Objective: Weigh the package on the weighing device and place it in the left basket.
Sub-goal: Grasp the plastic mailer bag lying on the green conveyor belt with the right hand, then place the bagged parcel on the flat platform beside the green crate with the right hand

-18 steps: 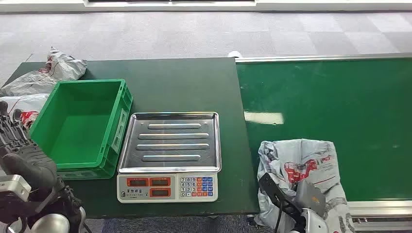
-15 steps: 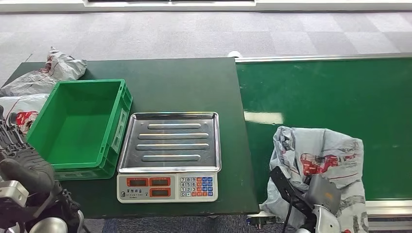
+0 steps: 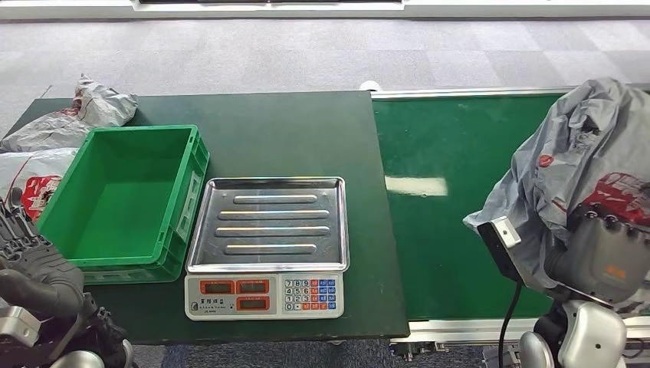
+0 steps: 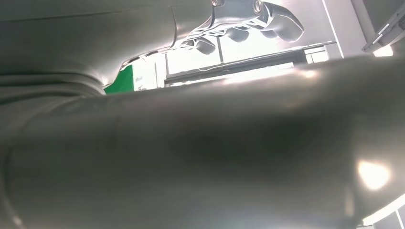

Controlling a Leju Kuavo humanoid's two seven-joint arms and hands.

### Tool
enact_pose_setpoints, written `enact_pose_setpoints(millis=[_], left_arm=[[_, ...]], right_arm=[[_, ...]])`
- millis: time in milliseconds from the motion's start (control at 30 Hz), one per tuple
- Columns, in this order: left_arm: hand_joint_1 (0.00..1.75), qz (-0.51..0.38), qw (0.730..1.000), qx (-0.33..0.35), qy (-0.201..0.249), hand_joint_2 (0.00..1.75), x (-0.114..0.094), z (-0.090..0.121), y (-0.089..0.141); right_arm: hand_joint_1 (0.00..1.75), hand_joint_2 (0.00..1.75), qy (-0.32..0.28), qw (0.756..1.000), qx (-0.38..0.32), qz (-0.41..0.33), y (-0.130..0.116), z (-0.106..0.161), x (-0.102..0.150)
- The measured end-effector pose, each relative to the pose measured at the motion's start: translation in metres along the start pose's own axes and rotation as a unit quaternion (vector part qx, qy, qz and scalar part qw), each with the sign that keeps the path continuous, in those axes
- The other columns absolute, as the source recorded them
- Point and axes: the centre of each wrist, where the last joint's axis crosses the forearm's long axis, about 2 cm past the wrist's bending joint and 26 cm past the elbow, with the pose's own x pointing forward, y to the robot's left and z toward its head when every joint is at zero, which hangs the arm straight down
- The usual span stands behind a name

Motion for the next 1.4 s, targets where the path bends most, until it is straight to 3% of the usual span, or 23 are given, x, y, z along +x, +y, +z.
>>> enact_pose_setpoints(millis=[300, 400, 533, 667, 900, 1100, 1400], left_arm=[[0.0, 0.0, 1.0, 0.0, 0.0, 0.0, 0.0, 0.0, 0.0], [0.0, 0.002, 1.0, 0.004, 0.0, 0.0, -0.001, 0.0, 0.0], [0.0, 0.007, 1.0, 0.01, -0.003, 0.0, -0.002, -0.002, 0.0], [0.0, 0.014, 1.0, 0.009, -0.006, 0.0, -0.005, -0.003, -0.001], [0.0, 0.021, 1.0, 0.012, -0.007, 0.0, -0.011, -0.005, -0.004], [0.0, 0.016, 1.0, 0.008, -0.006, 0.0, -0.014, -0.004, -0.002], [0.0, 0.013, 1.0, 0.005, -0.003, 0.0, -0.017, -0.003, -0.001]], right_arm=[[1.75, 1.75, -0.01, 1.0, -0.017, 0.01, -0.005, -0.005, -0.004], [1.75, 1.75, -0.039, 0.998, -0.048, 0.021, -0.008, -0.02, 0.005], [1.75, 1.75, -0.103, 0.99, -0.091, 0.012, -0.014, -0.062, 0.04], [1.75, 1.75, -0.187, 0.975, -0.121, -0.013, -0.016, -0.094, 0.093], [1.75, 1.75, -0.28, 0.953, -0.107, -0.044, -0.017, -0.154, 0.179], [1.75, 1.75, -0.289, 0.951, -0.093, -0.058, -0.024, -0.183, 0.206], [1.75, 1.75, -0.308, 0.946, -0.03, -0.093, -0.017, -0.184, 0.221]])
